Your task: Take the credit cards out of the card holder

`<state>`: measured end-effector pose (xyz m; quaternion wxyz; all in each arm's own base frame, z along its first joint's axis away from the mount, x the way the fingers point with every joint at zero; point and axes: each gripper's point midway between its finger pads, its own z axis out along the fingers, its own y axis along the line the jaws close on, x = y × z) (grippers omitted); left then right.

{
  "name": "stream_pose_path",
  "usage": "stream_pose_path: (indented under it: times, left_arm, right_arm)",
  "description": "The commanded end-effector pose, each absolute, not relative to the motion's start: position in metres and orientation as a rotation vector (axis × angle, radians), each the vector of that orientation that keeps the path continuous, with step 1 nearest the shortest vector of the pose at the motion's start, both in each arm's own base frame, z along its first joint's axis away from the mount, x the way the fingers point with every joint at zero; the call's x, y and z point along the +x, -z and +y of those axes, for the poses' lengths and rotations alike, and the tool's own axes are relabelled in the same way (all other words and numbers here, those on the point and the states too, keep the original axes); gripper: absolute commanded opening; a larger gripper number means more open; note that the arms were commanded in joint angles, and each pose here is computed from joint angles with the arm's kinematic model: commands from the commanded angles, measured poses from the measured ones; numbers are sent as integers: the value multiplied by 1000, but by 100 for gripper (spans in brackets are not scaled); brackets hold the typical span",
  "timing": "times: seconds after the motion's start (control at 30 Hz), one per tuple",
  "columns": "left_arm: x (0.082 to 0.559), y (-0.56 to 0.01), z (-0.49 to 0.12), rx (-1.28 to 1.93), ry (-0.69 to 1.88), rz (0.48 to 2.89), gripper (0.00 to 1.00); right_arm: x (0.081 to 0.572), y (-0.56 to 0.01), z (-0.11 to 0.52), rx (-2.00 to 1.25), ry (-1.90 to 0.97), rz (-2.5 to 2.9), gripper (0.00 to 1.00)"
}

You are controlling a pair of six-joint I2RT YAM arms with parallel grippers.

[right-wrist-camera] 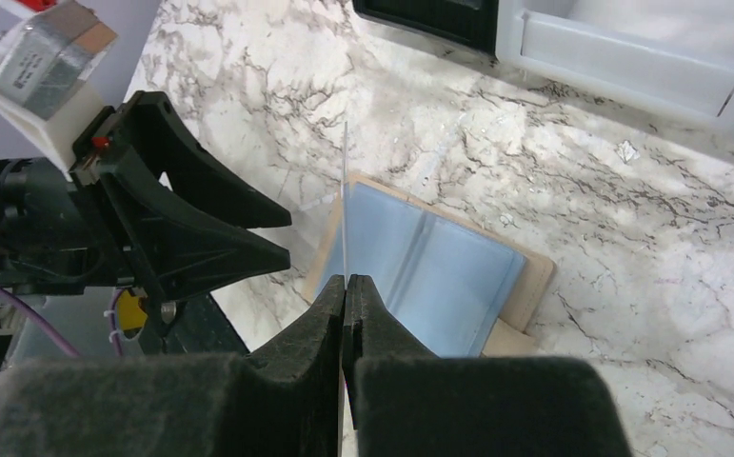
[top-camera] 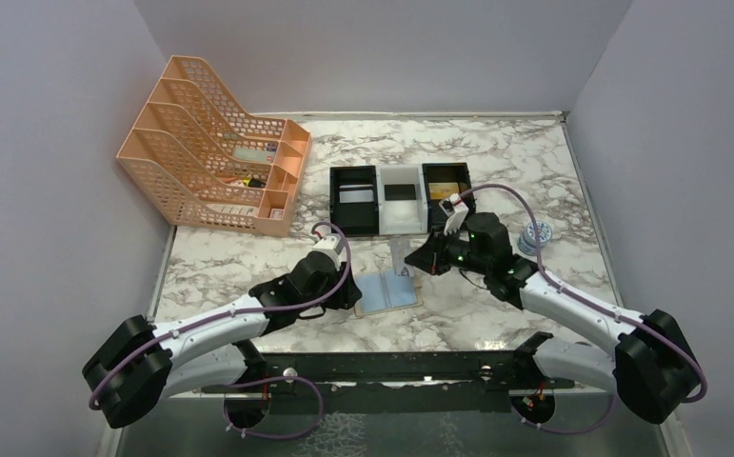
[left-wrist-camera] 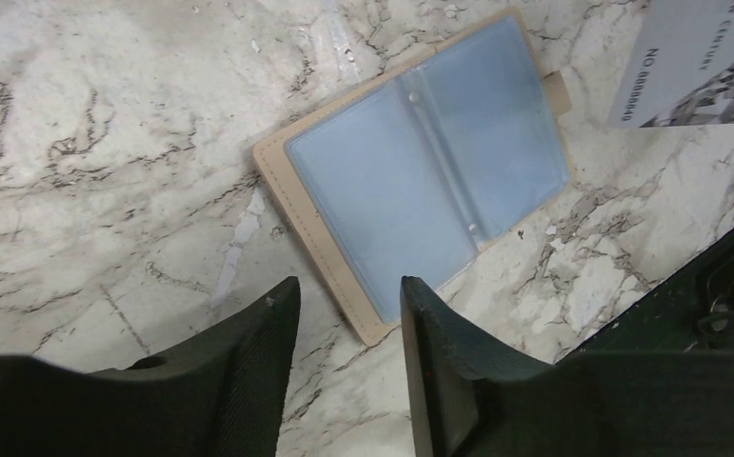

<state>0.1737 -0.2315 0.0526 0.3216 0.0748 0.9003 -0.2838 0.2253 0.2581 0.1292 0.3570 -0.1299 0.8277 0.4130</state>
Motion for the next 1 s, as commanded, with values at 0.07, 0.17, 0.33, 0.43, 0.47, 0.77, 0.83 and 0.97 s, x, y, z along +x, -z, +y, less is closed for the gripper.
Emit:
stream_pose_path:
  times: [0.07, 0.17, 0.33, 0.43, 0.47, 0.77, 0.83, 0.97]
  left_arm:
    - [185, -68, -219, 186, 632, 2340, 54]
    - [188, -73, -215, 190, 598, 2331, 64]
    - [198, -84, -208, 172, 517, 2337, 79]
    - [208, -86, -192, 110, 412, 2372, 94]
    - [212, -88, -186, 89, 385, 2386, 97]
    - [256, -145, -132, -167, 348, 2286, 99]
    - [258, -158, -129, -161, 339, 2265, 99]
    - [250, -193, -132, -36, 361, 2257, 99]
  right_arm:
    - [222, -163, 264, -457, -1097, 1980, 1]
    - [217, -170, 269, -509, -1108, 1928, 1]
    - [211, -177, 281, -614, -964, 1873, 1]
    - [213, -180, 286, -658, -846, 1842, 1]
    - [214, -180, 287, -667, -808, 1837, 1]
    - [244, -198, 274, -712, -461, 1683, 1]
    - [252, -206, 271, -739, -386, 1626, 1]
    - [270, -215, 266, -770, -246, 1557, 1]
